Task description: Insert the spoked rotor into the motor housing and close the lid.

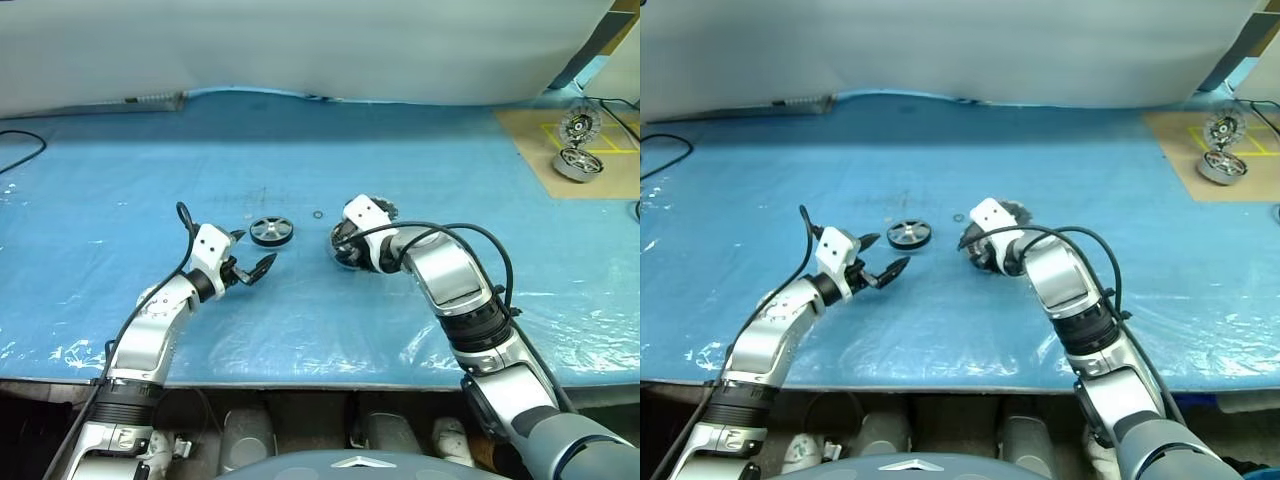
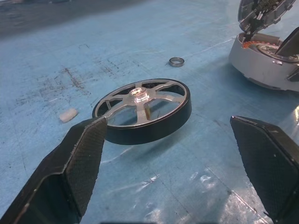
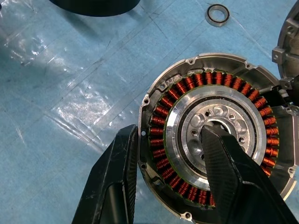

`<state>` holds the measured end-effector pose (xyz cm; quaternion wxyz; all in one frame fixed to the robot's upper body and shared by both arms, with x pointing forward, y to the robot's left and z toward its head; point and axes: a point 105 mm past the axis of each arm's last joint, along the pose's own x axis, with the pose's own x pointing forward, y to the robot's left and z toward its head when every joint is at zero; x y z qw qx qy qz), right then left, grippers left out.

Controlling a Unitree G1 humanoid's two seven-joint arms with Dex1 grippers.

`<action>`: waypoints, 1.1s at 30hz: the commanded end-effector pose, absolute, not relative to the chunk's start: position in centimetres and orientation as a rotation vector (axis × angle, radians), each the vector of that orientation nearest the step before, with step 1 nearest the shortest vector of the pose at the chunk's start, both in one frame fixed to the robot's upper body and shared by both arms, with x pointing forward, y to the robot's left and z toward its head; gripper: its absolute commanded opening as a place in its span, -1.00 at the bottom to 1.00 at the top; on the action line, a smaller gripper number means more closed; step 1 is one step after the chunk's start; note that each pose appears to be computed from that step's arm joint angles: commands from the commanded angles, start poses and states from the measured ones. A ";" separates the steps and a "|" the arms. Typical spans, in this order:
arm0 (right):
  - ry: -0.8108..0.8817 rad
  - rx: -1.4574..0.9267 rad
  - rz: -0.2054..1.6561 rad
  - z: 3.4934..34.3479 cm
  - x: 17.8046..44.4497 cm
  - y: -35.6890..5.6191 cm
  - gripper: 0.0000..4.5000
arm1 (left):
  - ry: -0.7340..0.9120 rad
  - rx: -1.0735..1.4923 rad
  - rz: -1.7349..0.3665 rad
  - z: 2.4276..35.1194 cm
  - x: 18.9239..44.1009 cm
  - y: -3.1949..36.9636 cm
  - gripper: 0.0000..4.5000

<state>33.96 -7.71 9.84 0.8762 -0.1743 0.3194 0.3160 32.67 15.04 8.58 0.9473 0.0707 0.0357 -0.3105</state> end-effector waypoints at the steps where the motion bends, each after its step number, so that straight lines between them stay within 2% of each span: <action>1: 0.811 -0.315 0.619 7.3 32.6 -8.7 0.07 | 0.028 0.152 -0.633 9.9 32.7 15.0 1.00; 3: 0.801 -0.315 0.637 7.7 32.3 -8.2 0.31 | 0.028 0.151 -0.634 9.9 32.6 14.9 1.00; 7: 0.766 -0.305 0.653 9.2 32.0 -7.3 0.93 | 0.030 0.149 -0.634 9.9 32.6 14.9 1.00; 15: 0.679 -0.256 0.733 12.7 31.0 -5.8 0.93 | 0.029 0.145 -0.634 9.9 32.6 15.0 1.00; 22: 0.583 -0.156 0.799 15.1 30.1 -7.0 0.93 | 0.007 0.128 -0.631 11.2 33.2 15.8 1.00; 30: 0.332 -0.152 0.764 13.1 29.5 -10.9 0.93 | 0.022 0.131 -0.710 12.7 34.8 16.1 1.00; 33: 0.256 -0.112 0.697 11.9 29.8 -11.7 0.93 | 0.084 0.155 -0.752 12.7 36.8 15.3 1.00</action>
